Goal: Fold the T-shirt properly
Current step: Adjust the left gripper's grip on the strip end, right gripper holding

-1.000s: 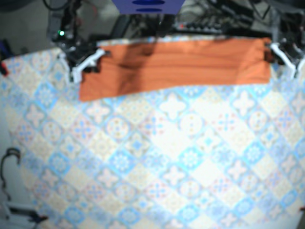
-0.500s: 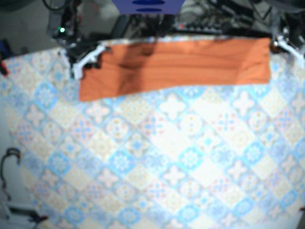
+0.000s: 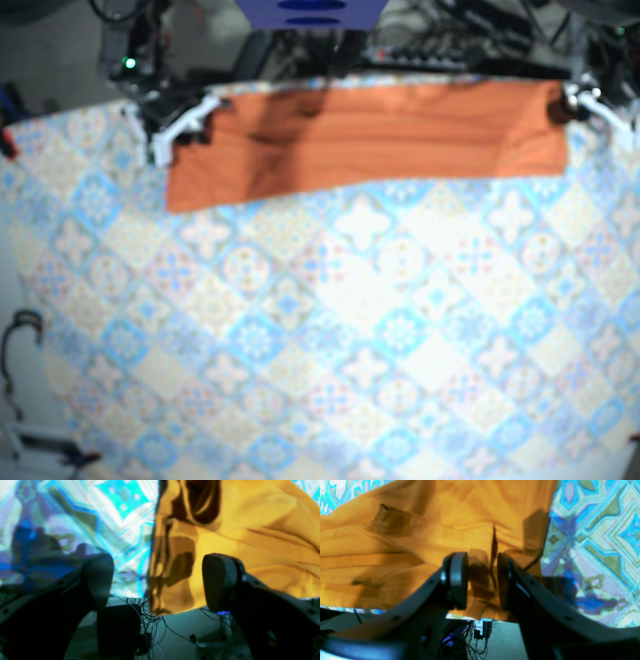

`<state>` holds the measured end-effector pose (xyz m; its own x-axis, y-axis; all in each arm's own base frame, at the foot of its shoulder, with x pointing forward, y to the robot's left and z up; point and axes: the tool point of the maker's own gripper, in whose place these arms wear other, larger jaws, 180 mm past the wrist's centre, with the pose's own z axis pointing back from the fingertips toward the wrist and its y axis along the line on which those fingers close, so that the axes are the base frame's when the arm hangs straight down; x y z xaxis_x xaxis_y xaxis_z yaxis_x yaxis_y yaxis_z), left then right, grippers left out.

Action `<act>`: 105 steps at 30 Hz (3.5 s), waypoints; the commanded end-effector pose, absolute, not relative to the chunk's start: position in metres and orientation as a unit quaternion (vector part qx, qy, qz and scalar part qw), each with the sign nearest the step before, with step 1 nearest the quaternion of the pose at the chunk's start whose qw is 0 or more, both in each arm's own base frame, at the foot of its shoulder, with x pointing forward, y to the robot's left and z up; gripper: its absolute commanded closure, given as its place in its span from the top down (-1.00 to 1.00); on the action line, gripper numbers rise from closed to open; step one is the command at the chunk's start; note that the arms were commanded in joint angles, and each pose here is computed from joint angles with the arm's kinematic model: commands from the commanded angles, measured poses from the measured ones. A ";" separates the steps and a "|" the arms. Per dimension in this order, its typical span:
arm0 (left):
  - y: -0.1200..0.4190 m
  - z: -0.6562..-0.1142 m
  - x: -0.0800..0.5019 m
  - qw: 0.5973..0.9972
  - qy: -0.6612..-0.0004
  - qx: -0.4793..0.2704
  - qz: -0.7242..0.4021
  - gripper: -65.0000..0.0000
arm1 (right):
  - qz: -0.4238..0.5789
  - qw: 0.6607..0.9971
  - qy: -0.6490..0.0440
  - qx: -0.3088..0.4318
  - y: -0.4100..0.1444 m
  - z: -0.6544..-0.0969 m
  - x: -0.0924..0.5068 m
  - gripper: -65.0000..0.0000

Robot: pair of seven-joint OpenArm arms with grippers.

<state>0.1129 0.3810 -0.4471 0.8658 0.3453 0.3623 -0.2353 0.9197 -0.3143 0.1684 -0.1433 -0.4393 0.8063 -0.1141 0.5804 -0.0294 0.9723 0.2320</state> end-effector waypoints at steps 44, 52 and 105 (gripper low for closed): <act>0.355 -0.463 0.164 0.927 -0.206 -0.237 0.204 0.69 | -0.020 0.937 -0.329 0.116 -0.145 -0.431 0.177 -0.40; 0.333 -0.478 0.149 0.935 -0.171 -0.248 0.188 0.69 | -0.020 0.937 -0.328 0.116 -0.144 -0.432 0.177 -0.40; 0.324 -0.480 0.110 0.945 -0.141 -0.242 0.169 -0.65 | -0.021 0.937 -0.329 0.117 -0.144 -0.432 0.177 -0.40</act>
